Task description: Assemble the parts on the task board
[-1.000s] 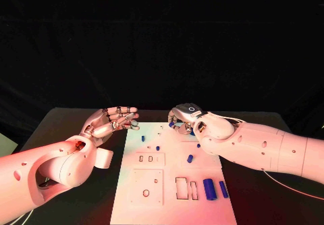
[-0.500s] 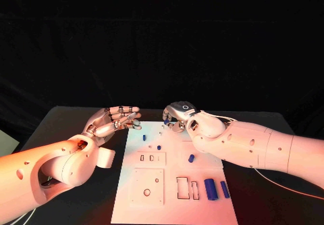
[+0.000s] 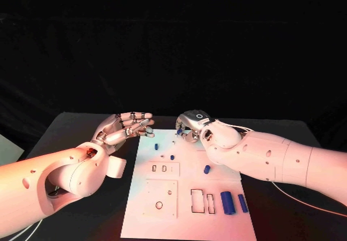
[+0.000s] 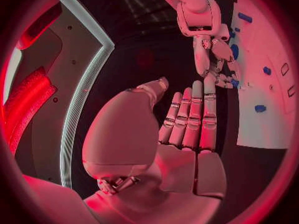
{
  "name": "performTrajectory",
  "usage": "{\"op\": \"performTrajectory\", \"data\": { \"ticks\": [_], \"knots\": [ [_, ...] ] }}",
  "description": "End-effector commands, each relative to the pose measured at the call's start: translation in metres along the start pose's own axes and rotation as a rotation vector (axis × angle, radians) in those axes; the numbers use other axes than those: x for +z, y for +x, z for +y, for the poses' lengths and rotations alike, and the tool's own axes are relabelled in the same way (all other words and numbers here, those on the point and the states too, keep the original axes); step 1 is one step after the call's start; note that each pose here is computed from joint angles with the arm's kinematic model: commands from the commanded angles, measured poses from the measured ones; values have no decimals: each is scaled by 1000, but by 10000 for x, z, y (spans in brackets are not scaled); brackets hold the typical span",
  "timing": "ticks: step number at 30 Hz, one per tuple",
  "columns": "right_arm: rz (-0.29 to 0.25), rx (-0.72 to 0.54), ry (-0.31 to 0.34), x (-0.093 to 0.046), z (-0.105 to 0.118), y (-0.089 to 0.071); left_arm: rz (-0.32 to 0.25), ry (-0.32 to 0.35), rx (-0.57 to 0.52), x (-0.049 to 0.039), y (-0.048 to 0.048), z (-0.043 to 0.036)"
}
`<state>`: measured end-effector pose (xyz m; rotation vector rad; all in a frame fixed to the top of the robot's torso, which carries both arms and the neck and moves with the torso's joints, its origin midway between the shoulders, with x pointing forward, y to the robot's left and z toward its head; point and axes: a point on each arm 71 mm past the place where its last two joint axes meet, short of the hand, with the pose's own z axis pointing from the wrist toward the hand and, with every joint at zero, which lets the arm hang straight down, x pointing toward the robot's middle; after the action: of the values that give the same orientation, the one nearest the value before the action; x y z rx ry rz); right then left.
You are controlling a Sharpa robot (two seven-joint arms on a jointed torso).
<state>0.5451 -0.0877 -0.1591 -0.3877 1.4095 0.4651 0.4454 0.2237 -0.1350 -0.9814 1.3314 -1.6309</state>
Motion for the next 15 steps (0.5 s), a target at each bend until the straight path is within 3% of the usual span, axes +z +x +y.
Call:
{"op": "performTrajectory", "data": {
  "ticks": [1, 15],
  "knots": [
    [25, -2, -8, -1, 9, 34, 18, 8, -10, 6, 26, -21],
    [32, 5, -24, 1, 77, 67, 18, 11, -9, 13, 23, -37]
  ]
}}
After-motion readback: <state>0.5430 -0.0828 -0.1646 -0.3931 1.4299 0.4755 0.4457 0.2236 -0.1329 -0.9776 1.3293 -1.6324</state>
